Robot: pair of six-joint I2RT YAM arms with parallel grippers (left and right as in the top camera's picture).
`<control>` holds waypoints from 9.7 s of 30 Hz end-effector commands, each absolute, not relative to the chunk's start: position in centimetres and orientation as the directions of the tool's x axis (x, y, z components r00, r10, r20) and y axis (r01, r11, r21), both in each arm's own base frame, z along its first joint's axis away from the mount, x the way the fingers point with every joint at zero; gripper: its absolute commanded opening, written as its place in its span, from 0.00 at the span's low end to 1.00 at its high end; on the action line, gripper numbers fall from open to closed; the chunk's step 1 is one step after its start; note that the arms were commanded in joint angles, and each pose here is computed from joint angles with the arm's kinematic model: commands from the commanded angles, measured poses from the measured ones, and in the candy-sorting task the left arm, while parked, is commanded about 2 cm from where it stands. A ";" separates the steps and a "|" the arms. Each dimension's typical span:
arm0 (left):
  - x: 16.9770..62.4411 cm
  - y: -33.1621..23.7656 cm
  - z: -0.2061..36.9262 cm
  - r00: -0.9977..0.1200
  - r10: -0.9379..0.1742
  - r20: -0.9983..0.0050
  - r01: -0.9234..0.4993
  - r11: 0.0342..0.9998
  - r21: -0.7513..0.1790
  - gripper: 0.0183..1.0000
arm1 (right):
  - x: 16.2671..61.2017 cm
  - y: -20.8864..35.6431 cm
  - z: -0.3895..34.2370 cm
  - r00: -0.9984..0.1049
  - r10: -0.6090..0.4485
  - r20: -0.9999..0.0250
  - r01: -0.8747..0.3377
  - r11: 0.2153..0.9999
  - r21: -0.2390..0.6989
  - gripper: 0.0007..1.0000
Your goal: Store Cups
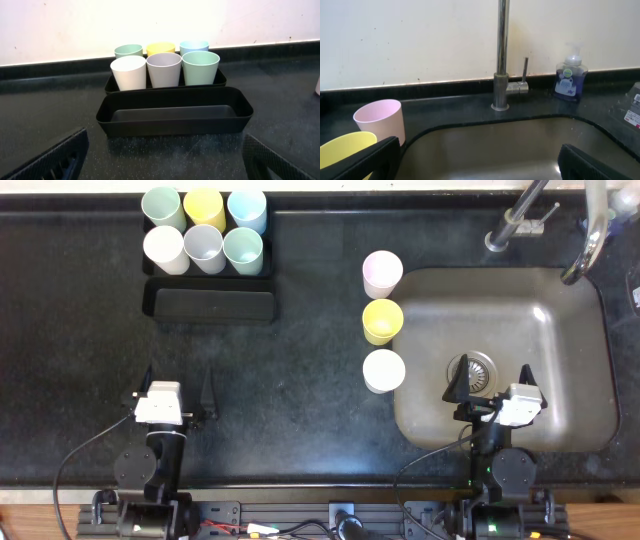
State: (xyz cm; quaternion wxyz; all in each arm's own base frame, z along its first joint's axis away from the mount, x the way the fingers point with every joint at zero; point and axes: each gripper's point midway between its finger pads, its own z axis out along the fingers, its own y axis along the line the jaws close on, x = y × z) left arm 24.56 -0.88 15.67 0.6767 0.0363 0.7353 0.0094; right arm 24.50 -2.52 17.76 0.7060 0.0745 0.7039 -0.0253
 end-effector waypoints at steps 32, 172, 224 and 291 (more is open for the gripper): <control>24.6 -0.5 15.6 -0.076 0.084 -0.994 0.028 0.996 0.082 1.00 | 24.5 -2.6 17.5 0.010 0.066 -0.998 0.141 0.988 0.067 1.00; 47.5 -32.3 10.0 -0.948 -0.199 -0.247 -0.128 0.953 -0.275 0.19 | 24.5 -2.6 17.5 0.010 0.066 -0.998 0.141 0.988 0.067 1.00; 37.5 7.6 16.0 -0.472 -0.828 -0.302 -0.820 0.538 -0.196 0.02 | 24.5 -2.6 17.5 0.010 0.066 -0.998 0.141 0.988 0.067 1.00; 39.8 6.5 15.1 -0.456 -0.841 -0.290 -0.814 0.526 -0.247 1.00 | 24.5 -2.6 17.5 0.010 0.066 -0.998 0.141 0.988 0.067 1.00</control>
